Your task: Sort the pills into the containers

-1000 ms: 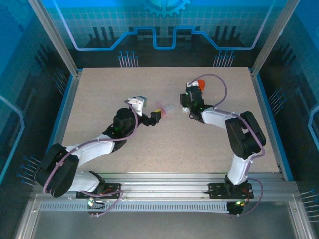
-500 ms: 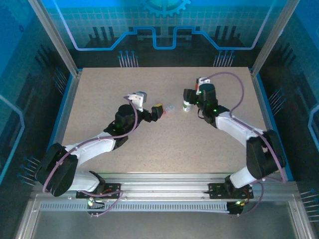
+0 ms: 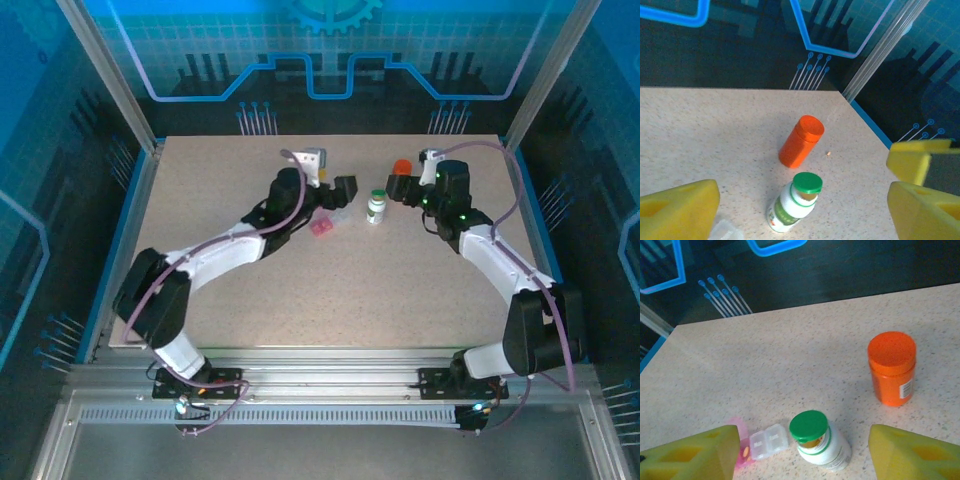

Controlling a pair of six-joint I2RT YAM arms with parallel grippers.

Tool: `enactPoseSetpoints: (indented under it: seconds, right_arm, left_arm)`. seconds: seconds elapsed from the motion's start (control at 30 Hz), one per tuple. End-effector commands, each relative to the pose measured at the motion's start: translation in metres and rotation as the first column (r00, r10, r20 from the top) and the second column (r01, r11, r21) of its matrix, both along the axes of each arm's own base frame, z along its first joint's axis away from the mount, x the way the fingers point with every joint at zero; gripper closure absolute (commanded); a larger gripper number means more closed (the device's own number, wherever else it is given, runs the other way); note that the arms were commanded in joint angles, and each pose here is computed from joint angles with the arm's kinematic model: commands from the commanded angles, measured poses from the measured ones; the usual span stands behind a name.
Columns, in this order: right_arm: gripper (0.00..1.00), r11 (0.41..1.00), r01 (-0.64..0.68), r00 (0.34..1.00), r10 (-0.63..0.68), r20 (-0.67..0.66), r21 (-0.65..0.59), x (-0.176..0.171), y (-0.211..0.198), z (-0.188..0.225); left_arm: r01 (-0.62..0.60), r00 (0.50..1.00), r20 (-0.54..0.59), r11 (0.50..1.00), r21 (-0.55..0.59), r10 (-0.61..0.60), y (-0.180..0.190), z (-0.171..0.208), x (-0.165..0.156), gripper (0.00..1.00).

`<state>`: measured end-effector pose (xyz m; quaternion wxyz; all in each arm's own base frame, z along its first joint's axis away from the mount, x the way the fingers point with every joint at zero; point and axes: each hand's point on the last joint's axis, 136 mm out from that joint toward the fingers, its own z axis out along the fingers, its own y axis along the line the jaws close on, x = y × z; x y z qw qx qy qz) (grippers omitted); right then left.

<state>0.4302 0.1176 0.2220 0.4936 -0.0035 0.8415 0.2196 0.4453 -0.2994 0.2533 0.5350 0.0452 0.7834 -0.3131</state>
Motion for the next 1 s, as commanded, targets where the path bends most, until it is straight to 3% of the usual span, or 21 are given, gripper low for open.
enactPoseSetpoints:
  seconds: [0.0,0.2,0.43,0.97]
  right_arm:
    - [0.31,0.998,-0.061,0.996,0.062,-0.060,0.025,-0.006,0.000,-0.018]
    - [0.33,0.996,-0.075,0.992,0.081,-0.102,0.057,0.004,-0.003,-0.032]
    - [0.35,0.993,-0.085,0.987,0.095,-0.131,0.078,0.025,0.002,-0.045]
    - [0.48,0.990,-0.070,0.975,0.093,-0.203,0.119,0.053,0.008,-0.081]
  left_arm:
    - [0.024,0.980,-0.196,1.000,0.006,-0.023,-0.019,-0.035,0.007,0.15]
    - [0.017,0.943,-0.333,1.000,0.004,-0.015,-0.043,-0.067,0.034,0.21]
    - [-0.020,0.935,-0.353,1.000,-0.001,0.018,-0.052,-0.080,0.055,0.25]
    - [0.031,0.904,-0.428,0.999,0.039,-0.011,-0.073,-0.125,0.051,0.39]
